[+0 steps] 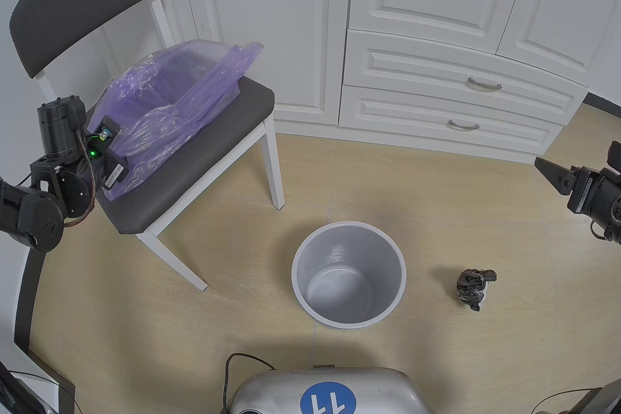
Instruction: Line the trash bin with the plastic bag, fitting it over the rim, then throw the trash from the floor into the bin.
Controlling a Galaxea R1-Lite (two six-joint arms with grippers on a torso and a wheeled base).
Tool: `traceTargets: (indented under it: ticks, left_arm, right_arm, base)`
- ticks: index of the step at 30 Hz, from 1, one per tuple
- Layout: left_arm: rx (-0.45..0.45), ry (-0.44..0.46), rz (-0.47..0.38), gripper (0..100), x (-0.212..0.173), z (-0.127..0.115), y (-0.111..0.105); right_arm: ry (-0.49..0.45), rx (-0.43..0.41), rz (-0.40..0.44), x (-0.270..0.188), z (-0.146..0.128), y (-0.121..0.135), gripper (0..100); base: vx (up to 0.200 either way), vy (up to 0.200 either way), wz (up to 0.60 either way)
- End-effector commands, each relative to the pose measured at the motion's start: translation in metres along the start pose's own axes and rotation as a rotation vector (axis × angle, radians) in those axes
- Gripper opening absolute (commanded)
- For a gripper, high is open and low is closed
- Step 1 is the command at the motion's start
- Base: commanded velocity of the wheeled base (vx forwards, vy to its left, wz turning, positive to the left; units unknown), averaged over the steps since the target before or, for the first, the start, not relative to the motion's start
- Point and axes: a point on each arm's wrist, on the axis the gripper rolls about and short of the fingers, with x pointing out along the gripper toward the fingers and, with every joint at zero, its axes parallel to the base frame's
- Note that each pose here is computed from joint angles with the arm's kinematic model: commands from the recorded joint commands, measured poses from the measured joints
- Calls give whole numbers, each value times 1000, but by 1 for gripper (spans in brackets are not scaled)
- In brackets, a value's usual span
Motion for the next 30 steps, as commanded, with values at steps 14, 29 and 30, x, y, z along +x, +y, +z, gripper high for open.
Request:
traceTargets:
  ticks: [14, 29, 30]
  left_arm:
    - [-49, -148, 81, 100, 12, 34, 3]
    - [-46, -129, 82, 0, 14, 31, 1]
    - [-46, -131, 82, 0, 13, 31, 1]
  right_arm:
    - [-24, 5, 3, -3, 5, 0, 100]
    - [-25, 4, 6, -3, 5, 0, 100]
    - [-24, 5, 11, -3, 6, 0, 100]
  base:
    - [0, 0, 0]
    - [0, 0, 0]
    - [0, 0, 0]
